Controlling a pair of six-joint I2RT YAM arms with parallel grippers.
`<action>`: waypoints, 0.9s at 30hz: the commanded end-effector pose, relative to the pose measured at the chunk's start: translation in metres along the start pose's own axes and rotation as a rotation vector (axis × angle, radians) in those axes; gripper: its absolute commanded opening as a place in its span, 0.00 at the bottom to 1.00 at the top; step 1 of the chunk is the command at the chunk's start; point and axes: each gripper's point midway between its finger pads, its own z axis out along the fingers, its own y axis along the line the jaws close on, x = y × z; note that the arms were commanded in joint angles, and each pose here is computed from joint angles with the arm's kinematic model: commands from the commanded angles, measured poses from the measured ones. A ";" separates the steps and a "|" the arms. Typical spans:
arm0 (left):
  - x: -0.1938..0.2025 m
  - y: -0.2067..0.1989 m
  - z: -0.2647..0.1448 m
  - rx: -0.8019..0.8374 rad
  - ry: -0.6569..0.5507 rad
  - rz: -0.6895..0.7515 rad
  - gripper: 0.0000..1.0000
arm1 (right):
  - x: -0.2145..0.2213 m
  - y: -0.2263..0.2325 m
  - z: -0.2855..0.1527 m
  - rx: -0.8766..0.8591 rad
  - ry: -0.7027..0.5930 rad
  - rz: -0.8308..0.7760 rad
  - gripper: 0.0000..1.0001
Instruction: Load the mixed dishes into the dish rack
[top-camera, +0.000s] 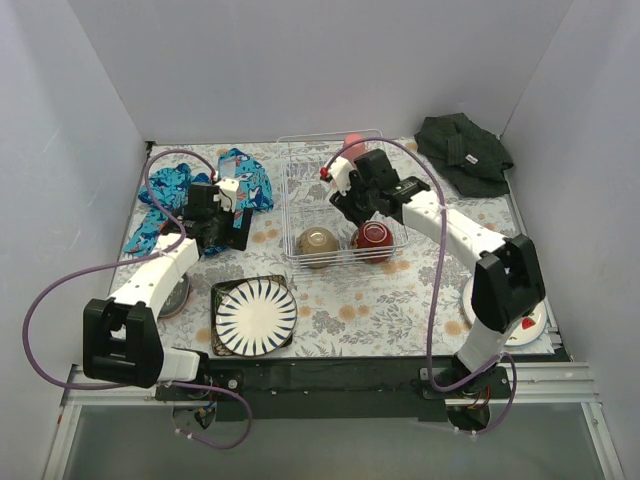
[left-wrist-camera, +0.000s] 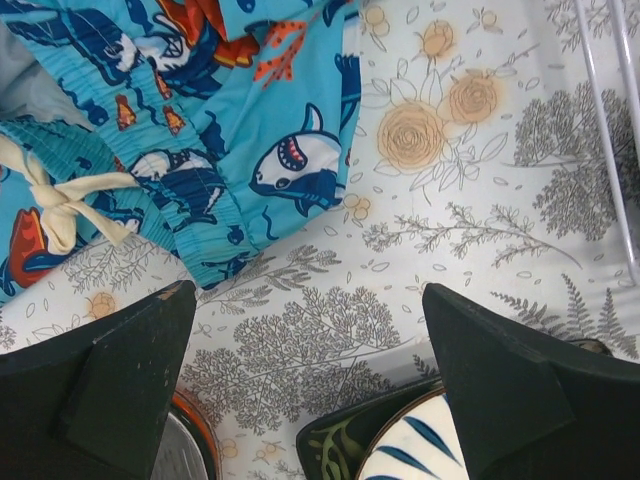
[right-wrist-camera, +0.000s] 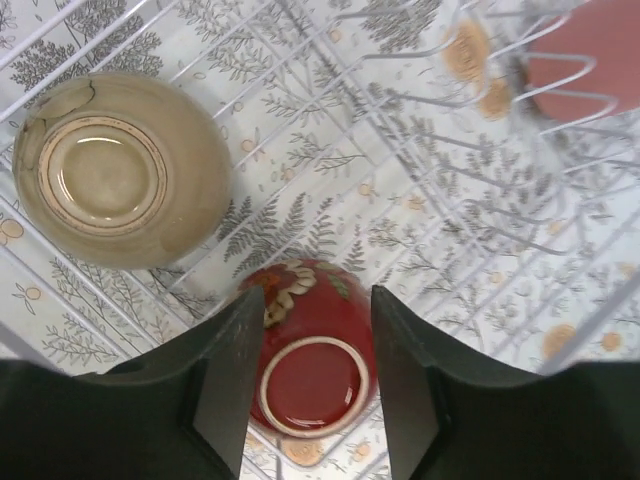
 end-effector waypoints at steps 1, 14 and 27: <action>-0.003 -0.001 -0.008 0.045 0.015 0.091 0.98 | -0.022 -0.020 -0.051 0.091 -0.097 0.087 0.58; 0.037 -0.042 -0.030 0.417 0.215 0.272 0.85 | 0.005 -0.085 -0.116 -0.031 -0.225 0.636 0.70; 0.087 -0.028 -0.025 0.342 0.365 0.279 0.82 | 0.036 -0.068 -0.111 -0.080 -0.168 0.691 0.69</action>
